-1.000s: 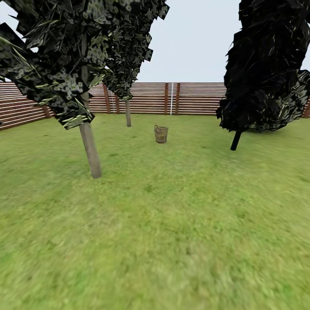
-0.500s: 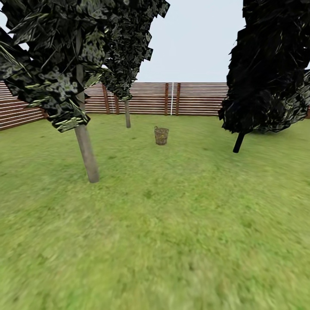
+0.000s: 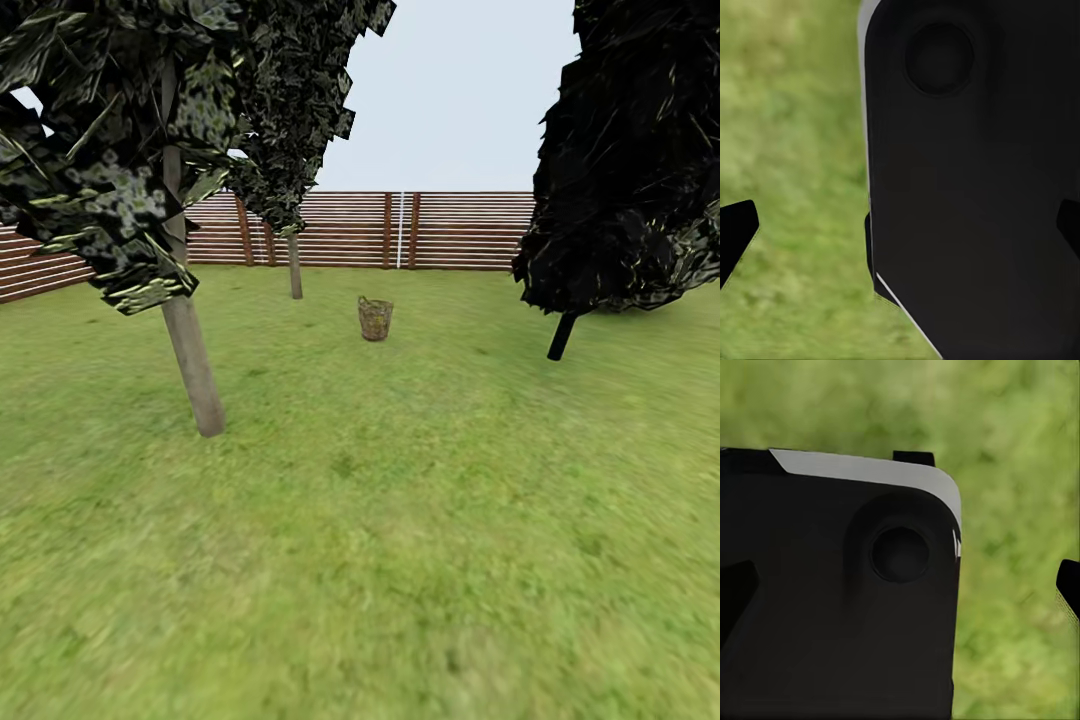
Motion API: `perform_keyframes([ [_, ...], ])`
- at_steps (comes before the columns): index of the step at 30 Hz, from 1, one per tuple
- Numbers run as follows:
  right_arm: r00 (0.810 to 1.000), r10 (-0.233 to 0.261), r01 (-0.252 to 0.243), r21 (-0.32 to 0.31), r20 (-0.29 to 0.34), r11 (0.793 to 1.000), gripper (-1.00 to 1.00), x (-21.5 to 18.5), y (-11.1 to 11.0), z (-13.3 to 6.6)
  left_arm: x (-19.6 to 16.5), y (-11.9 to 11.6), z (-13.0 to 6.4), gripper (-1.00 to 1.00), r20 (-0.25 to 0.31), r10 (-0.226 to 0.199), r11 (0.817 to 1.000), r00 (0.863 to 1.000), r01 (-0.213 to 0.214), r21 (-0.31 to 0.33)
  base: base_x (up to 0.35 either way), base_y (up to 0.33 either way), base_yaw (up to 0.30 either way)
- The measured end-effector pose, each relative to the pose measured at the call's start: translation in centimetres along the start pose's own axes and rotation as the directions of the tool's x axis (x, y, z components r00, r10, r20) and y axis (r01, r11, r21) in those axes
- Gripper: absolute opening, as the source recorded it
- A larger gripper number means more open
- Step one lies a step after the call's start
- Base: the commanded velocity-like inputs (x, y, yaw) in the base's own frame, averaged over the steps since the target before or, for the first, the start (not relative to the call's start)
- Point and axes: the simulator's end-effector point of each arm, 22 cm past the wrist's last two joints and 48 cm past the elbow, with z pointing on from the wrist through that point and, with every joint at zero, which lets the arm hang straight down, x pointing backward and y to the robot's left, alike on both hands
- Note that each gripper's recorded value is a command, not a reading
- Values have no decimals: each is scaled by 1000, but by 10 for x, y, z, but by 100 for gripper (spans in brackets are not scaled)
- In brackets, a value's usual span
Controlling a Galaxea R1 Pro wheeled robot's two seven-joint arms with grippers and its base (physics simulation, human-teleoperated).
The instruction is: Take the three Easter eggs out of the wicker basket on the lawn in the garden, then place them on the lawn next to a single tree (choose any tree) so that all three eggs are next to the same tree and none are left in the basket.
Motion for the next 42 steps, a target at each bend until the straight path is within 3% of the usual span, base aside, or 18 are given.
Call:
perform_keyframes([
  [42,1000,-15,15,12,-4,1000,100,2,-7,0,-1,1,0,100,2,-6,1000,1000,6,-6,306,0,0],
])
